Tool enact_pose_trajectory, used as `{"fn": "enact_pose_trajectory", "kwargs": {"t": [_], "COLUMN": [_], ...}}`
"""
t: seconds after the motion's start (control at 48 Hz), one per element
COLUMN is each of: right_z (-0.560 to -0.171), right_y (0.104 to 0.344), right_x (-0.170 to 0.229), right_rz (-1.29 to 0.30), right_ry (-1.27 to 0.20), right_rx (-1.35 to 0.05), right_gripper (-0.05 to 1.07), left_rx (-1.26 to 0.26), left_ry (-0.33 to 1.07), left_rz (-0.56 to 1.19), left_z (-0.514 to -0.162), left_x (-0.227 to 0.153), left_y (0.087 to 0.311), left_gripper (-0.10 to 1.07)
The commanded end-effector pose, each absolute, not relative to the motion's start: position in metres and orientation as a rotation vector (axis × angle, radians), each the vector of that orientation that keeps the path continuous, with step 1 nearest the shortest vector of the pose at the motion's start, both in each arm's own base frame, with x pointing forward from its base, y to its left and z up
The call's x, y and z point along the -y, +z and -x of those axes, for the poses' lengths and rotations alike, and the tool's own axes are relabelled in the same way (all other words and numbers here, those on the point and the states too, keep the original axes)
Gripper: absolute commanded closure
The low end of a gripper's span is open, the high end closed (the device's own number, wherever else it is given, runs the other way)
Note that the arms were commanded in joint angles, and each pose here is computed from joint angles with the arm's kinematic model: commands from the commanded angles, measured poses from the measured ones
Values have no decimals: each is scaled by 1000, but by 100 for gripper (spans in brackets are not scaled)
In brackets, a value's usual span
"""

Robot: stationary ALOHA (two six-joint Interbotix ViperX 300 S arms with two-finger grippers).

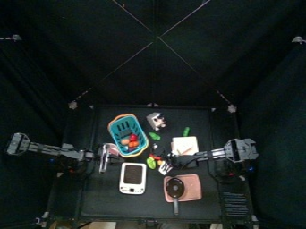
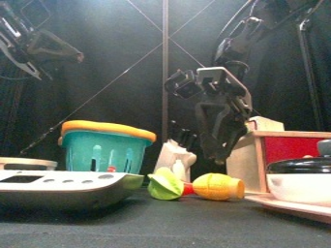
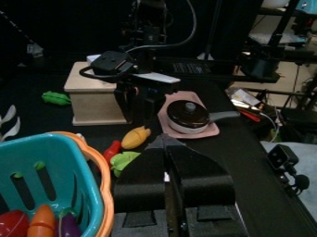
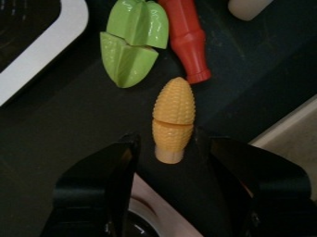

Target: Assemble corn

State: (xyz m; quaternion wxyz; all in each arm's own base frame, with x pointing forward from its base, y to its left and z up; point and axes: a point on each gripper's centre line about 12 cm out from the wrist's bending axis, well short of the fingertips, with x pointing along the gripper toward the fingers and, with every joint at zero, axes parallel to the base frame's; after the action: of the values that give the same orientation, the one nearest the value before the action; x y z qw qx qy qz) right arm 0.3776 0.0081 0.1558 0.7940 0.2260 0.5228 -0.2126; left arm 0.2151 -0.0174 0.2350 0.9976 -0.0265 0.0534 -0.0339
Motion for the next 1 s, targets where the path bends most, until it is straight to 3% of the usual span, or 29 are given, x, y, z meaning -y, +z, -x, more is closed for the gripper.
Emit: {"fn": "enact_pose_trajectory", "kwargs": {"t": [0.0,0.542,0.979], "right_z": [-384,-393,-396], "right_y": [167,134,128], "right_x": [-10,-15,-15], "right_rz": [-475,-422,-412], "right_ry": [-452,-478,-485], "right_rx": [-1081,-1138,-1152], "right_gripper": [15,15,15], "left_rx": [-85,-92,-93], "left_ry": [-69,-69,-69], "left_rz": [55,55,55], "left_z": [-217,-217,-216], "left_x": [18,18,18], "left_y": [241,239,238], "left_gripper": [68,67,67]}}
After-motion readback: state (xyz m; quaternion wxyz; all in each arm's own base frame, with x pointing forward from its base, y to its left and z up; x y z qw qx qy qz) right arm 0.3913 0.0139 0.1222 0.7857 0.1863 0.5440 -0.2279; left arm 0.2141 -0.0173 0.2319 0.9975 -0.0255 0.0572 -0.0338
